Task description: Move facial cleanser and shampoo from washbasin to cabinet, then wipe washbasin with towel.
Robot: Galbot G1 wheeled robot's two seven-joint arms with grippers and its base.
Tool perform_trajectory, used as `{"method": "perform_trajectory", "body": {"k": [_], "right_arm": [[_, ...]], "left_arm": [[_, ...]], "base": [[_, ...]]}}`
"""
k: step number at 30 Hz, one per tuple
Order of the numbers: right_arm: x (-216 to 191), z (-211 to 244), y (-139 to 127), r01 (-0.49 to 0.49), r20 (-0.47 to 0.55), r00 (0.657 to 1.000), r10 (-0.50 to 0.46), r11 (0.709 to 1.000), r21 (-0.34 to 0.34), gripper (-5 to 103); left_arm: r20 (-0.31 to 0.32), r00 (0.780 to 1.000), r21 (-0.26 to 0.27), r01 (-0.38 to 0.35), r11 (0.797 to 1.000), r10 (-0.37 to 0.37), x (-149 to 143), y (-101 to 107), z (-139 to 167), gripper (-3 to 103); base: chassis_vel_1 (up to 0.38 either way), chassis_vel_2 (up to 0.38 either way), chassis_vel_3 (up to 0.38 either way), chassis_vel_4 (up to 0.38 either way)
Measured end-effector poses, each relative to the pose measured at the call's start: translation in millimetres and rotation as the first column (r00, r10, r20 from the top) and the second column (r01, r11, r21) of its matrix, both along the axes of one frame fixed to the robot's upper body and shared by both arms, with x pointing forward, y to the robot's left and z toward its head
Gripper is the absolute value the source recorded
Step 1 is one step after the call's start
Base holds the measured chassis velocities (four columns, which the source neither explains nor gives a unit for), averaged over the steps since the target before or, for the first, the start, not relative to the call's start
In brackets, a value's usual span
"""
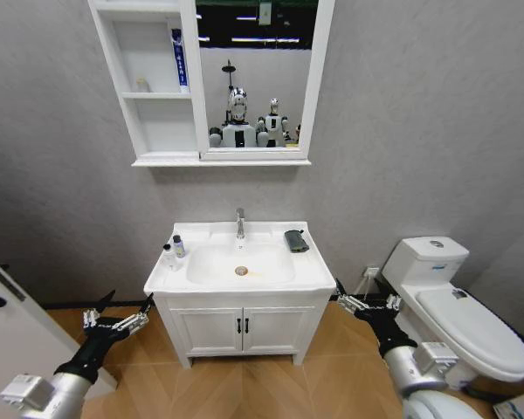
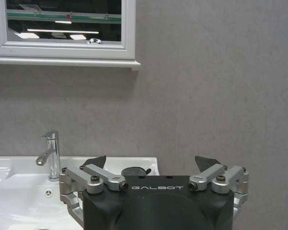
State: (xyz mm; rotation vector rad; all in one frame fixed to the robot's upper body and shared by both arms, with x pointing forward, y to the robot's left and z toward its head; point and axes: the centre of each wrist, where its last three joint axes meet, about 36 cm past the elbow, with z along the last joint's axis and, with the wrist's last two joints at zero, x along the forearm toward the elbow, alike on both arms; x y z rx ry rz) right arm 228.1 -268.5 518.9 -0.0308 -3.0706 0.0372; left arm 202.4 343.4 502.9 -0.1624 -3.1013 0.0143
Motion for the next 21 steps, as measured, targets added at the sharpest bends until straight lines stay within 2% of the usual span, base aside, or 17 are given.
{"method": "perform_trajectory", "body": {"k": [6, 21], "right_arm": [[0.8, 0.4, 0.4, 0.000, 0.015, 1.000, 0.000, 1.000, -0.003, 100], [-1.2, 0.2, -3.0, -0.007, 0.000, 1.000, 0.007, 0.999, -0.038, 100]], "left_arm": [[-0.005, 1.000, -0.018, -0.009, 1.000, 0.009, 3.8, -6.5, -3.0, 100], [-0.001, 1.000, -0.012, -0.002, 1.000, 0.002, 1.5, -5.2, -3.6, 100]], "base": [[0.007, 0.009, -0.016, 0.003], [0.015, -0.006, -0.015, 0.008]]}}
